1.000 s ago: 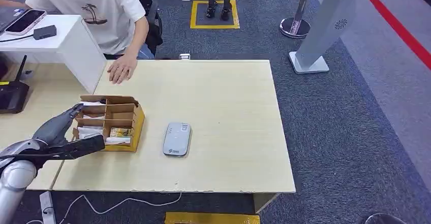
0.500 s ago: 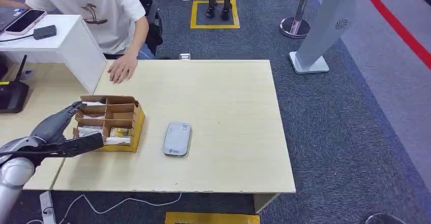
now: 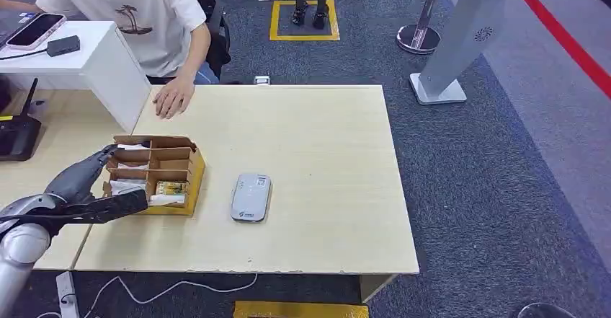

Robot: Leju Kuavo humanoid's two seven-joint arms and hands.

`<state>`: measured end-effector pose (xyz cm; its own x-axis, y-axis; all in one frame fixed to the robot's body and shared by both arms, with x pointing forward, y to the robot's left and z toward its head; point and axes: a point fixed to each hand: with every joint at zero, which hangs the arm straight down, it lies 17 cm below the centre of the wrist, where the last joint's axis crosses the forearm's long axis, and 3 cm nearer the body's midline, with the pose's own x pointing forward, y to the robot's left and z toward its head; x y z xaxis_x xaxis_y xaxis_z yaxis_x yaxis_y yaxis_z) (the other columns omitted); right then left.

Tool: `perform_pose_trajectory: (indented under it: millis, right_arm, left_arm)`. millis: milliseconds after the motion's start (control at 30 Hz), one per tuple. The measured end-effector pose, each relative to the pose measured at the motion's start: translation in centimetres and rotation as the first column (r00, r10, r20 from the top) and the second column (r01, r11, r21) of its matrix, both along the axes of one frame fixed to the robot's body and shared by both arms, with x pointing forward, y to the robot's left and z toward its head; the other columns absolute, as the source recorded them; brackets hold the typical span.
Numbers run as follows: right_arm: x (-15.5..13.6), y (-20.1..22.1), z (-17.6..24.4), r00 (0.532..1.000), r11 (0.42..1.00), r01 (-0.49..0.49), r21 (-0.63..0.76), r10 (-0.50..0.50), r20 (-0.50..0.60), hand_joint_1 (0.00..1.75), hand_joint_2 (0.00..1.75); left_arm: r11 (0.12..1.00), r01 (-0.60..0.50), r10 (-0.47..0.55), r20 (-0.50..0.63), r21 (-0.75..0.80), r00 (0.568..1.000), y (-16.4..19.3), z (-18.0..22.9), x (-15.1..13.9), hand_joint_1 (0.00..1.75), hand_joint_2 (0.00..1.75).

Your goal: Pass the card to the sensor for recognition and then transmit it.

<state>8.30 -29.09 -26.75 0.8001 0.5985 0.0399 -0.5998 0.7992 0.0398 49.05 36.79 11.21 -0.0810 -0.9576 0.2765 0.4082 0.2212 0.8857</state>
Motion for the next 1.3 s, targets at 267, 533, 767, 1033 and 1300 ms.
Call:
perform_pose_trajectory:
  millis: [267,533,767,1033,1300]
  right_arm:
    - [-0.04,0.05,0.0,1.0,1.0,0.0,0.001,0.0,-0.001,0.0,0.0]
    - [-0.1,0.13,-0.01,1.0,1.0,-0.001,0.003,0.001,-0.003,0.0,0.0]
    - [-0.08,0.11,-0.01,1.0,1.0,-0.001,0.003,0.001,-0.002,0.0,0.0]
    - [-0.09,0.11,-0.01,1.0,1.0,-0.001,0.003,0.001,-0.002,0.0,0.0]
    - [-0.08,0.11,-0.01,1.0,1.0,-0.001,0.003,0.001,-0.002,0.0,0.0]
  left_arm:
    - [1.0,-0.003,0.003,-0.002,0.0,1.0,0.11,-0.06,0.06,0.0,1.75]
    - [1.0,-0.003,0.003,-0.004,0.001,1.0,0.12,-0.1,0.06,0.0,1.75]
    - [1.0,-0.003,0.003,-0.003,0.001,1.0,0.12,-0.1,0.06,0.0,1.75]
    - [1.0,-0.003,0.003,-0.003,0.001,1.0,0.12,-0.1,0.06,0.0,1.75]
    - [1.0,-0.003,0.003,-0.003,0.001,1.0,0.13,-0.11,0.06,0.0,1.75]
